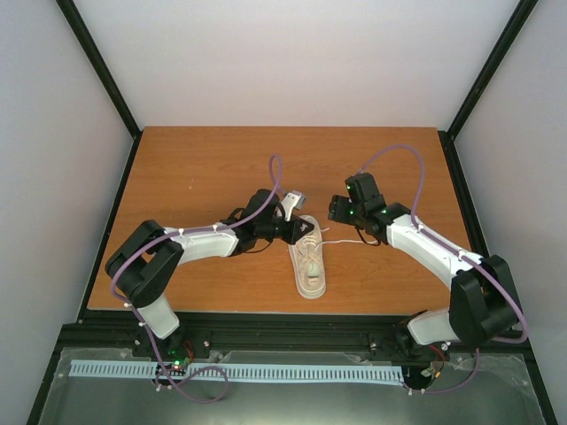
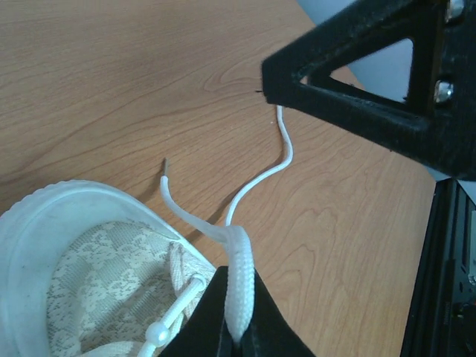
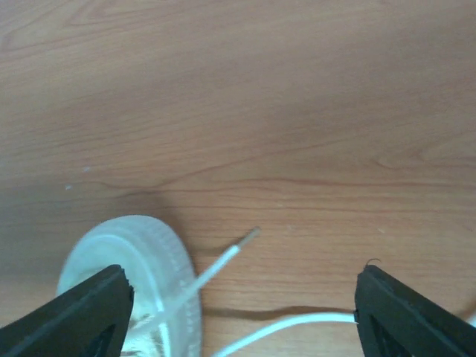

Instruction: Tie the shoes

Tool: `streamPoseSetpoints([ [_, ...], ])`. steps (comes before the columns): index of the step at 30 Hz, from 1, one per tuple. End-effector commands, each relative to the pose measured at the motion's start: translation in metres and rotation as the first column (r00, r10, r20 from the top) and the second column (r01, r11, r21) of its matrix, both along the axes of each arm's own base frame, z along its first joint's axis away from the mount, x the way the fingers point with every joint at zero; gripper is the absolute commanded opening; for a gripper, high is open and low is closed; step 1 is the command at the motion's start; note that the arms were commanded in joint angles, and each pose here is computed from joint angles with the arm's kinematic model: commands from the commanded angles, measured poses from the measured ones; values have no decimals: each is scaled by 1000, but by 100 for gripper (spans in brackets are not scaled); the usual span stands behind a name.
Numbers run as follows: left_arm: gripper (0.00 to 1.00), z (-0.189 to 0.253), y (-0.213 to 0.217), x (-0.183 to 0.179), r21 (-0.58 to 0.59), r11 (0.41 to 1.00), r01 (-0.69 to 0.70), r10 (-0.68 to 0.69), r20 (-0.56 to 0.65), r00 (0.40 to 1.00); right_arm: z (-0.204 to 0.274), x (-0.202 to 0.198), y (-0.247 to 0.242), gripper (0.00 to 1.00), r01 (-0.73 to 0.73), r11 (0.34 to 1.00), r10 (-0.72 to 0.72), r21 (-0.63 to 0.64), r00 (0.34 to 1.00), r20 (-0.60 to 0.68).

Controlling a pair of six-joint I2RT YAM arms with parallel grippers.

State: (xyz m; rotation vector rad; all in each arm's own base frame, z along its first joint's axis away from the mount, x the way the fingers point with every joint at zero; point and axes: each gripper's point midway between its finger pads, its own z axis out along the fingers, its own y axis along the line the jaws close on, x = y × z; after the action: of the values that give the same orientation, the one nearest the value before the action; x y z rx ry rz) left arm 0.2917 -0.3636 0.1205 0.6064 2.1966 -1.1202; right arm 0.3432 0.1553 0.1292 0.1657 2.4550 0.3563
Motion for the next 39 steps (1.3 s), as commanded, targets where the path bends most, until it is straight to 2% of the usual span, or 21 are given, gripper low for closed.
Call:
streamPoseSetpoints([
  [1, 1, 0, -3, 5, 28, 1000, -9, 8, 31, 999, -16, -17, -41, 83, 121, 992, -123, -43, 990, -62],
  [6, 1, -11, 1, 6, 47, 999, -27, 26, 23, 999, -43, -44, -85, 86, 261, 961, -271, -93, 953, -132],
  [10, 1, -16, 3, 4, 50, 998, -29, 27, 24, 999, -60, -52, -97, 87, 295, 943, -320, -156, 932, -172],
  [19, 1, -22, 6, 3, 63, 998, -26, 24, 33, 999, -86, -33, -95, 86, 303, 929, -349, -214, 910, -224],
  [24, 1, -21, 7, 3, 69, 997, -27, 25, 37, 999, -101, -28, -91, 83, 298, 928, -351, -222, 899, -260],
  [28, 1, -18, 6, 2, 61, 998, -19, 17, 36, 999, -114, -25, -88, 76, 302, 928, -356, -218, 890, -285],
  [32, 1, -15, 5, 0, 56, 998, -11, 9, 39, 999, -125, -26, -81, 75, 308, 932, -355, -190, 881, -312],
  [35, 1, -13, 5, -1, 50, 999, -6, 4, 41, 999, -131, -26, -81, 65, 325, 929, -366, -176, 876, -315],
  [37, 1, -12, 5, -2, 48, 999, -4, 2, 42, 999, -132, -26, -80, 47, 332, 928, -370, -169, 876, -310],
  [39, 1, -10, 5, -3, 45, 999, 0, -2, 45, 999, -133, -26, -81, 23, 340, 925, -377, -170, 874, -306],
])
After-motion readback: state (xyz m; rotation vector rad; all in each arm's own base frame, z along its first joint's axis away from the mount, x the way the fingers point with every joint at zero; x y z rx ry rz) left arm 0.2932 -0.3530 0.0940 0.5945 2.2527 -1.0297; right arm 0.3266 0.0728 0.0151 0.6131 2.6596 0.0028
